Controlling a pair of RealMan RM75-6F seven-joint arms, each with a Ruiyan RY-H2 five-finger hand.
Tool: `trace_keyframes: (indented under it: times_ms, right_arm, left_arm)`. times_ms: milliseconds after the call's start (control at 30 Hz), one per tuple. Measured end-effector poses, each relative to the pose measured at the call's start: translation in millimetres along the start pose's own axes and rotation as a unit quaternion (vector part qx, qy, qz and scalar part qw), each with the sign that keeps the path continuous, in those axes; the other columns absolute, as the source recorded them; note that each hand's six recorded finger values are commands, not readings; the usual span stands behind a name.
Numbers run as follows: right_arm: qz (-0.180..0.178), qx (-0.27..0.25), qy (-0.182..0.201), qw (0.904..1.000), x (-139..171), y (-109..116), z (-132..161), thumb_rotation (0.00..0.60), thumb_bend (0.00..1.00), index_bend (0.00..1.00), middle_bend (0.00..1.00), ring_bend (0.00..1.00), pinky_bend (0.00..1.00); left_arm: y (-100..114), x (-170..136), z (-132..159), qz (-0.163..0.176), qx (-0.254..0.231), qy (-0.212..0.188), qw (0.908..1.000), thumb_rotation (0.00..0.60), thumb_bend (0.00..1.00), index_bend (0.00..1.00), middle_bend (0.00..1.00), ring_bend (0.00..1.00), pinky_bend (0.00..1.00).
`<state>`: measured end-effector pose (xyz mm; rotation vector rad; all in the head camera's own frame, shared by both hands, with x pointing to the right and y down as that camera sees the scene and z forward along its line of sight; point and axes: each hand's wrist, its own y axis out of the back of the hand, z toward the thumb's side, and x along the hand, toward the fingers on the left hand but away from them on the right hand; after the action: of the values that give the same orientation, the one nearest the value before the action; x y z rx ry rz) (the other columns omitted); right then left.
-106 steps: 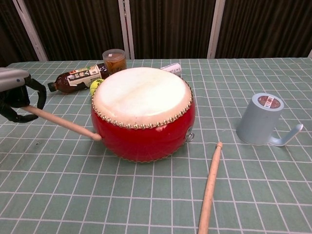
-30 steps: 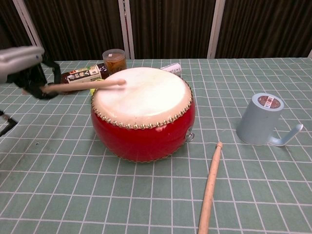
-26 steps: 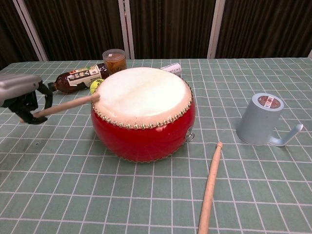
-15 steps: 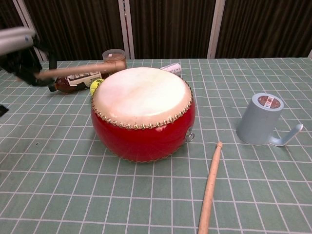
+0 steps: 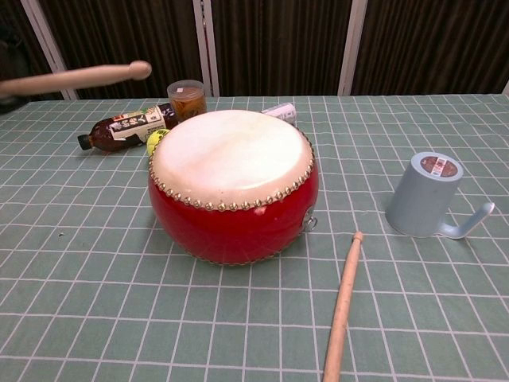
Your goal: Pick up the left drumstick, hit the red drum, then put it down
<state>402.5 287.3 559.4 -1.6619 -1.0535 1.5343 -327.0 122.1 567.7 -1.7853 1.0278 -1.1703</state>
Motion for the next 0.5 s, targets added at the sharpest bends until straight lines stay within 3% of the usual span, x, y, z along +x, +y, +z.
trace_keyframes:
  times_ms: [233,500]
  right_arm:
    - [0.002,0.001,0.0,1.0,-1.8,-1.3,1.5,0.6,0.29,0.0,0.0,0.0,0.07]
    - [0.003,-0.001,-0.002,1.0,-3.3,-1.6,1.5,0.6,0.29,0.0,0.0,0.0,0.07]
  left_arm:
    - [-32.2,-12.1,-30.7,-0.052,0.039,0.015,0.9978,0.6,0.41,0.69,0.96,0.87,0.81]
    - [-71.8,-17.9,-37.6,-0.117,0.083,0.008,0.9896,0.6,0.4,0.6,0.82,0.75,0.77]
